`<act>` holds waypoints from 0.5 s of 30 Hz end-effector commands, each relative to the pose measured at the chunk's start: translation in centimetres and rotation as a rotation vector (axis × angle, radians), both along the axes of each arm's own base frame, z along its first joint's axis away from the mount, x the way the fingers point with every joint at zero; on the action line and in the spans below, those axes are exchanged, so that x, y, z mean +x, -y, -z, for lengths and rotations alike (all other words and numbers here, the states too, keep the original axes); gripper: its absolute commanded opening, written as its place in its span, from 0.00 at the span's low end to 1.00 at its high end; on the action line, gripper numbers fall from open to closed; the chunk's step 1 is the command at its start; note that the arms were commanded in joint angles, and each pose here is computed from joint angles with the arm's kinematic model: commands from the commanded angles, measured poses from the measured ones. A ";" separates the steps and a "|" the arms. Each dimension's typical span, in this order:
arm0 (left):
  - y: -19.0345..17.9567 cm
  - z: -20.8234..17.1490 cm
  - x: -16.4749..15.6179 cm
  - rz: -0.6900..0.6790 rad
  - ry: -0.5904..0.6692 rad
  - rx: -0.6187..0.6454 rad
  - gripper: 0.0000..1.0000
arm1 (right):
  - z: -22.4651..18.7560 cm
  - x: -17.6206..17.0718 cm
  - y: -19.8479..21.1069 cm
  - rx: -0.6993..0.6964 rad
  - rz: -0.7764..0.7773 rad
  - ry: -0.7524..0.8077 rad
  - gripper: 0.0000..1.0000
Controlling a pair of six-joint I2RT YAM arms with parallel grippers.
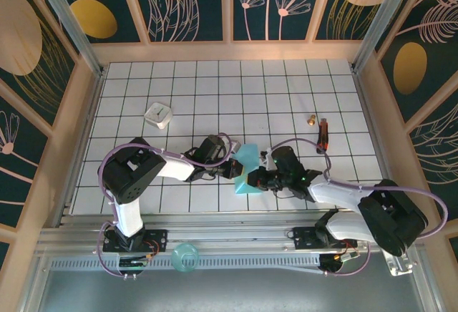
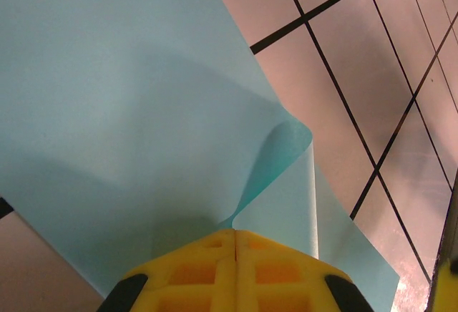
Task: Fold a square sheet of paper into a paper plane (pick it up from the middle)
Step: Fold the triangle a second time at the center of the table.
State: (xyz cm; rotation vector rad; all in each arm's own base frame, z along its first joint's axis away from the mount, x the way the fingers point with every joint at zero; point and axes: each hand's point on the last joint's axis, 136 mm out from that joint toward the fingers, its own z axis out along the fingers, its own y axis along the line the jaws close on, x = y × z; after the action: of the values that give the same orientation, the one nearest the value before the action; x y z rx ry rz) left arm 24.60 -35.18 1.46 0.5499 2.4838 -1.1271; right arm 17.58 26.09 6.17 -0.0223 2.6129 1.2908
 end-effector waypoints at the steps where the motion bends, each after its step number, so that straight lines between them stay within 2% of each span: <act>1: -4.6 6.8 -1.8 -0.055 -0.109 0.252 0.00 | -1.1 0.9 -1.7 0.065 0.037 0.039 0.00; 15: -4.6 6.8 -1.9 -0.054 -0.107 0.250 0.00 | 0.2 0.4 -4.7 0.054 -0.032 0.014 0.00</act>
State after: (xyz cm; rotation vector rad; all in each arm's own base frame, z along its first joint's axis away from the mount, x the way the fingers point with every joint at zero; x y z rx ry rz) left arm 24.60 -35.18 1.47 0.5500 2.4834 -1.1273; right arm 17.24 29.60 4.72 -0.0489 2.6319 1.3301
